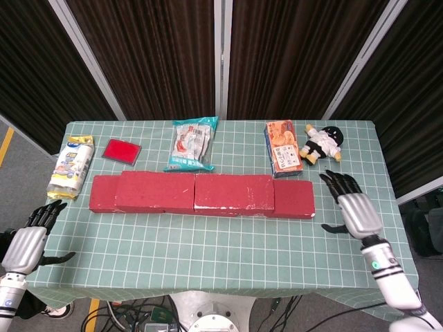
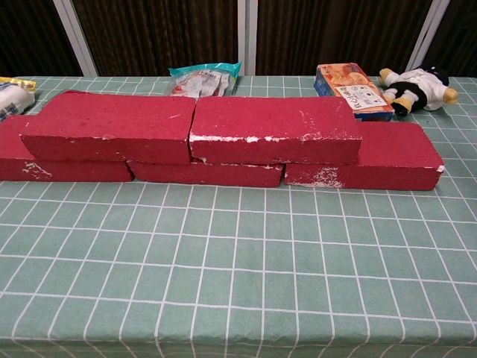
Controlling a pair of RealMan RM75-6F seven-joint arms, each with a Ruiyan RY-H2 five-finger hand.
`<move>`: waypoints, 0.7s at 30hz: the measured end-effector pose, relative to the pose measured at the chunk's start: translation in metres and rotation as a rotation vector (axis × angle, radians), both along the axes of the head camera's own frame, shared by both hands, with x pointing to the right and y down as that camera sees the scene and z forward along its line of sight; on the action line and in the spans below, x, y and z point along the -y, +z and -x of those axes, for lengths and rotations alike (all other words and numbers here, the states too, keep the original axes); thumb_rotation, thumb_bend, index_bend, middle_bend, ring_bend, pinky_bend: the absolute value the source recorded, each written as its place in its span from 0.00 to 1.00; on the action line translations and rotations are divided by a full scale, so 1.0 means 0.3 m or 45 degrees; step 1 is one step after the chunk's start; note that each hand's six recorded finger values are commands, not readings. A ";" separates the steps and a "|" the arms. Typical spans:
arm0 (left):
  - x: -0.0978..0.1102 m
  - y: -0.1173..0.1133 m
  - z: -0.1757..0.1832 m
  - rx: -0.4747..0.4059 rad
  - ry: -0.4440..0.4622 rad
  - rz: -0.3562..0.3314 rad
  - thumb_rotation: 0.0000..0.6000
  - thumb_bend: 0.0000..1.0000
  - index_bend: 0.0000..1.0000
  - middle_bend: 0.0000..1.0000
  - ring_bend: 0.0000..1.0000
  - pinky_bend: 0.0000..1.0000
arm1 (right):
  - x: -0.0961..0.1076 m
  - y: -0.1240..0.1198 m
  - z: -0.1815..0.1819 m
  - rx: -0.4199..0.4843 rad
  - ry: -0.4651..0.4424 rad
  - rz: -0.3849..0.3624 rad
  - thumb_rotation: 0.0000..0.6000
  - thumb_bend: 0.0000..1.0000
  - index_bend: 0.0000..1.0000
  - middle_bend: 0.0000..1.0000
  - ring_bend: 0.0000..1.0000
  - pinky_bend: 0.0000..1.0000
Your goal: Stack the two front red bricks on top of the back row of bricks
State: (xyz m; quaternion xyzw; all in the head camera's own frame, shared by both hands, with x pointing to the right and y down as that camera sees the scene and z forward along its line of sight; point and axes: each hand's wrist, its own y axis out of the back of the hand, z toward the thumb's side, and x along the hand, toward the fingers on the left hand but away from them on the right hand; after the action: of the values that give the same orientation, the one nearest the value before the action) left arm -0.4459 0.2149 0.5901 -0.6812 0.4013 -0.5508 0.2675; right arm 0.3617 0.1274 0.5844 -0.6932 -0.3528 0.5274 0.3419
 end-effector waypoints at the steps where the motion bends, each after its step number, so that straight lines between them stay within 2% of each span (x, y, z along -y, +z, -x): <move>1: 0.000 -0.001 0.001 0.010 0.005 -0.005 1.00 0.05 0.00 0.00 0.00 0.00 | -0.026 -0.008 -0.037 -0.020 0.018 -0.010 1.00 0.00 0.00 0.00 0.00 0.00; 6: -0.010 -0.016 0.010 0.054 0.013 -0.041 1.00 0.05 0.00 0.00 0.00 0.00 | -0.161 -0.040 -0.215 -0.126 0.108 -0.072 1.00 0.00 0.00 0.00 0.00 0.00; 12: -0.038 -0.036 0.017 0.077 0.012 -0.067 1.00 0.05 0.00 0.00 0.00 0.00 | -0.282 -0.039 -0.320 -0.173 0.166 -0.102 1.00 0.00 0.00 0.00 0.00 0.00; 15: -0.057 -0.043 0.023 0.096 0.017 -0.084 1.00 0.05 0.00 0.00 0.00 0.00 | -0.315 -0.042 -0.352 -0.194 0.177 -0.112 1.00 0.00 0.00 0.00 0.00 0.00; 21: -0.064 -0.062 0.030 0.113 0.010 -0.164 1.00 0.05 0.00 0.00 0.00 0.00 | -0.314 -0.059 -0.357 -0.205 0.170 -0.170 1.00 0.00 0.00 0.00 0.00 0.00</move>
State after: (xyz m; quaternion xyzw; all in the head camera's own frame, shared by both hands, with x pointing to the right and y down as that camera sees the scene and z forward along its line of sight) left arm -0.4548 0.2339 0.5715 -0.6391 0.4209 -0.5524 0.3307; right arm 0.4687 0.2214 0.5667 -0.5992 -0.4038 0.5783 0.3788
